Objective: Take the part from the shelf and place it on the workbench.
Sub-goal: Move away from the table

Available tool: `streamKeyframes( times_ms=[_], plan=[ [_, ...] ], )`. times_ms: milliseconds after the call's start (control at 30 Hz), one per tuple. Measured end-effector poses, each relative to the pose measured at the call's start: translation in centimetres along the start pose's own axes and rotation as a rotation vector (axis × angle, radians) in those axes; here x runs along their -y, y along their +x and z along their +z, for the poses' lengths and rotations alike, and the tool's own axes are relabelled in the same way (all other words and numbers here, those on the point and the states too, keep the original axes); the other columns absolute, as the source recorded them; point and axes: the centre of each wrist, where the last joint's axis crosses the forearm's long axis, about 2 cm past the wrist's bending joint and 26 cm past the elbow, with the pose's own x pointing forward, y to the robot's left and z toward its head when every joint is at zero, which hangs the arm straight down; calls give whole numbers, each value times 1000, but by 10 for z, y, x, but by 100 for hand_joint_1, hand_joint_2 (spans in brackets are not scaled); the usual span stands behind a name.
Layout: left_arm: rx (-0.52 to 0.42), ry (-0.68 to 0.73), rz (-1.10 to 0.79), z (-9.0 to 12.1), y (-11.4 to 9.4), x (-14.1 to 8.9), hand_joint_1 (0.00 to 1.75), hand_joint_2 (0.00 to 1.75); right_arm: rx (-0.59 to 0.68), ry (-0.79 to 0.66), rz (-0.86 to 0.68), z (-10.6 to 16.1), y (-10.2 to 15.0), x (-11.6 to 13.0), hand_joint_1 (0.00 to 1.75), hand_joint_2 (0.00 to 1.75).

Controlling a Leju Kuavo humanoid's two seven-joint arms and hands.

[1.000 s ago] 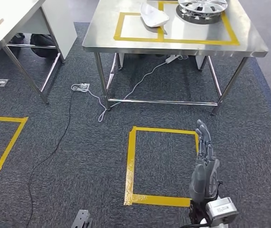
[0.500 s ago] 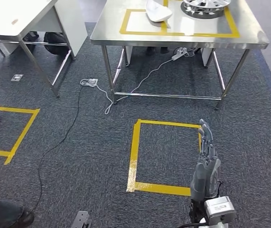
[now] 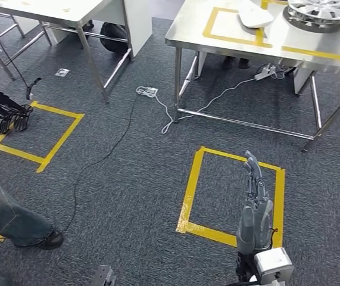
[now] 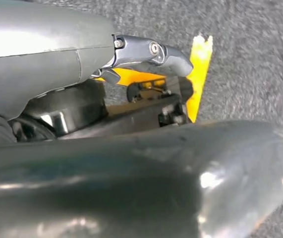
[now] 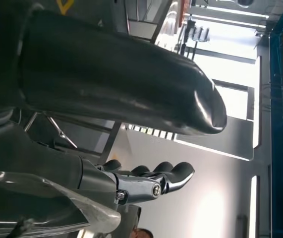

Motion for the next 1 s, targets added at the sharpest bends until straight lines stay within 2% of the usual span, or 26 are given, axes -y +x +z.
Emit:
streamKeyframes(
  times_ms=[1000],
  plan=[
    [1, 1, -1, 0, 0, 0, 0, 0, -2, -1, 0, 1, 0, 0, 0, 0]
  ],
)
